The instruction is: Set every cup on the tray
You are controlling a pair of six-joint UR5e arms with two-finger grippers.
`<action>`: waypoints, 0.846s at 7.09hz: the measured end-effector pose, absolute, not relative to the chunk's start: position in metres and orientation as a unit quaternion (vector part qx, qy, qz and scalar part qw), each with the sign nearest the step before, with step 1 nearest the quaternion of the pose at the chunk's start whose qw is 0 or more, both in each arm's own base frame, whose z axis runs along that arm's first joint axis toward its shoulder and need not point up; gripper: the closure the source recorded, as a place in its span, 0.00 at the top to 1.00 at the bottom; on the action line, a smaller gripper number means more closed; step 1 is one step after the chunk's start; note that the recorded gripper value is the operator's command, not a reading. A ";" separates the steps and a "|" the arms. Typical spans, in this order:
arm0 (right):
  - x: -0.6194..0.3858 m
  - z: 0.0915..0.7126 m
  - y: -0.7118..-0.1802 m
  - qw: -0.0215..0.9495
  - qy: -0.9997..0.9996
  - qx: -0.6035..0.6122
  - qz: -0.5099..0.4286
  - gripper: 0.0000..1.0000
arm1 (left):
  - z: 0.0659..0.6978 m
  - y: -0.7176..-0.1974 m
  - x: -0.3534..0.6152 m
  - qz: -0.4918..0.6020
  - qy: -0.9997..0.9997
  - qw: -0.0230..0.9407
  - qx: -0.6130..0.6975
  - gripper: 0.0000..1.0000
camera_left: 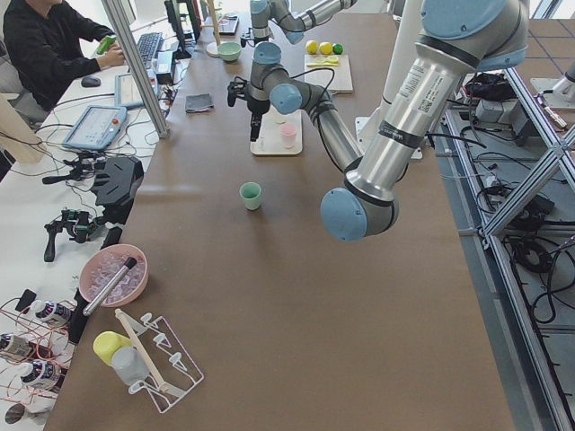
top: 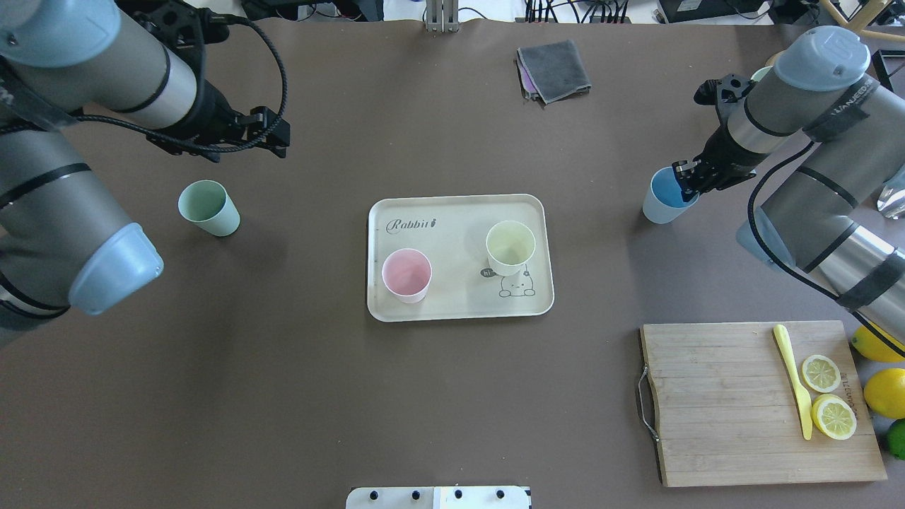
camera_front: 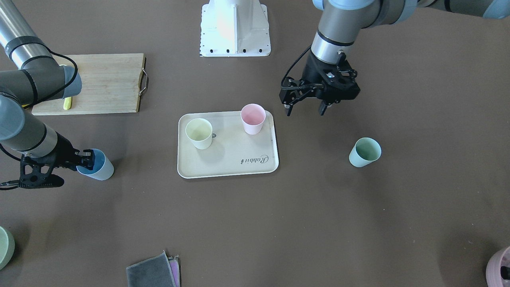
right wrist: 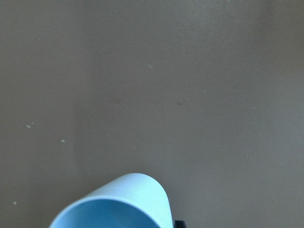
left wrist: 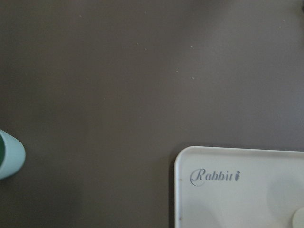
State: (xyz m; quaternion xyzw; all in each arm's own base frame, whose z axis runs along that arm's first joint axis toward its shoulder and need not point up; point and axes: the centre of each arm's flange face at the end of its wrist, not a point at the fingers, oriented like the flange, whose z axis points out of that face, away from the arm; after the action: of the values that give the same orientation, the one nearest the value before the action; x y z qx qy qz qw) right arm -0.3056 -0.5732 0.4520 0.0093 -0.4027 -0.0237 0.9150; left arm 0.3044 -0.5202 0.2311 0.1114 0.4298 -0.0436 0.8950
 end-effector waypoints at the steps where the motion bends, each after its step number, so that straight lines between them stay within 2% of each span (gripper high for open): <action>1: -0.295 0.437 -0.575 0.907 -0.419 0.012 -0.024 0.00 | 0.256 -0.536 0.284 -0.019 0.416 0.902 0.117 0.97; 4: -0.279 0.354 -0.583 0.894 -0.447 0.012 -0.022 0.00 | 0.370 -0.564 0.270 0.026 0.391 0.911 0.130 0.97; 6: -0.279 0.302 -0.582 0.893 -0.449 0.010 -0.020 0.00 | 0.424 -0.568 0.279 0.009 0.404 0.905 0.134 0.96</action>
State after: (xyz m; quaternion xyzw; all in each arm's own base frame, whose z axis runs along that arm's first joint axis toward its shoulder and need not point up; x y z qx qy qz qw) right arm -0.2793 -0.5817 0.3022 0.0103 -0.4489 -0.0198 0.8933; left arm 0.2787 -0.5682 0.4243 0.1338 0.4043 0.0088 0.9047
